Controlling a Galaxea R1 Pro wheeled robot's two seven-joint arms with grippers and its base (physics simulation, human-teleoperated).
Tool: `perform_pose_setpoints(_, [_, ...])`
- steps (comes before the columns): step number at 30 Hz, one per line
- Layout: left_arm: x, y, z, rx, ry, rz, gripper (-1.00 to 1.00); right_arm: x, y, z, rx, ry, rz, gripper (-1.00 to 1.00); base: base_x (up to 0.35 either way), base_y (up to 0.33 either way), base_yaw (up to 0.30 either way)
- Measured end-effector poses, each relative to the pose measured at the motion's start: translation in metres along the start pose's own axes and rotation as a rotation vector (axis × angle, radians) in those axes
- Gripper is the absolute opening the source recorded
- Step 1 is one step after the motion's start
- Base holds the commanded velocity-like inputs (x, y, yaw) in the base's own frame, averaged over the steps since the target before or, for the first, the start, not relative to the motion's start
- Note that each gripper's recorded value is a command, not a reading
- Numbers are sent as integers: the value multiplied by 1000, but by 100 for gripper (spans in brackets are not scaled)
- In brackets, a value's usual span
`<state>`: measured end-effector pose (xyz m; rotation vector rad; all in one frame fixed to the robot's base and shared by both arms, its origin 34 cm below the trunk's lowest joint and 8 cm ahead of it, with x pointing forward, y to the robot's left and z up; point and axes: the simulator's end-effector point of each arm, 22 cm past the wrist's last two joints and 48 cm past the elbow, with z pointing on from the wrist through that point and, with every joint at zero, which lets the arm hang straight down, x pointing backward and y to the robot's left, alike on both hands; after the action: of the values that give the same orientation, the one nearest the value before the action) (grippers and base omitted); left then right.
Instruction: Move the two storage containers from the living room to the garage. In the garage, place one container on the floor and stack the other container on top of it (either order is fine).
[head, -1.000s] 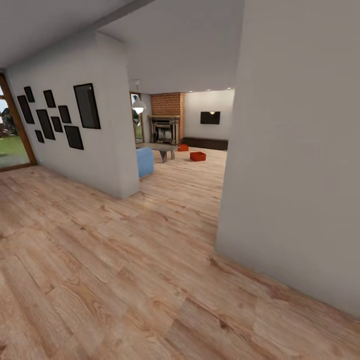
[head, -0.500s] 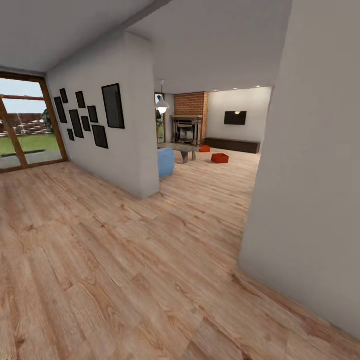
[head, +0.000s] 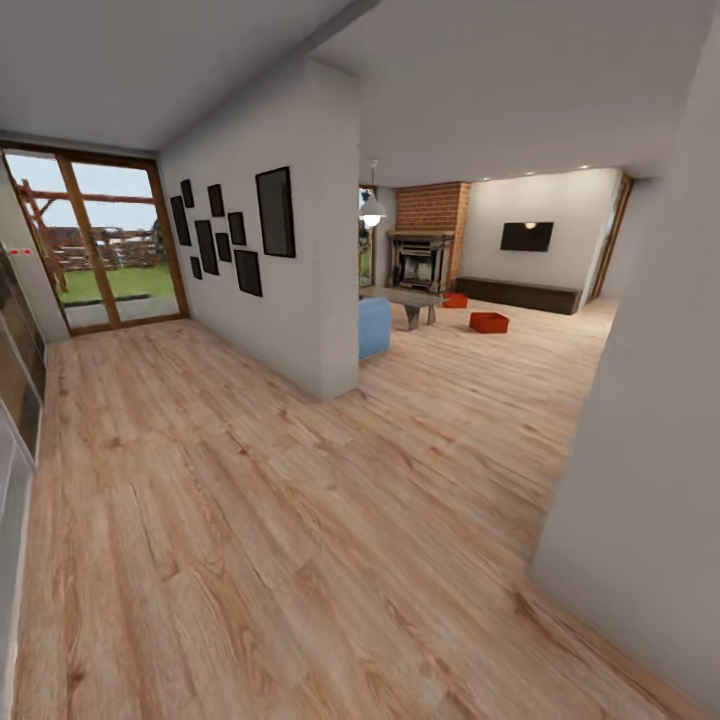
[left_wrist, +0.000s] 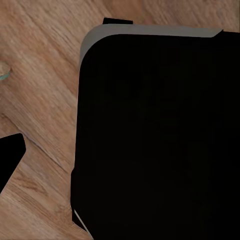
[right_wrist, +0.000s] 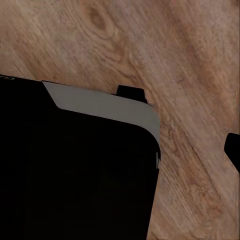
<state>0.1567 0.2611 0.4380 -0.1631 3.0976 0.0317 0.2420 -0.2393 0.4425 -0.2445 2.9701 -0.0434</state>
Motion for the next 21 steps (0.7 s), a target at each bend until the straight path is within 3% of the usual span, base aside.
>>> perform_pose_setpoints(9, [0,0,0,0,0,0,100,0,0,0,0,0,0,100,323,0,260])
perform_pose_setpoints(21, [0,-1,0,2,2,-1,100,0,-1,0,2,0,1,100,323,0,24])
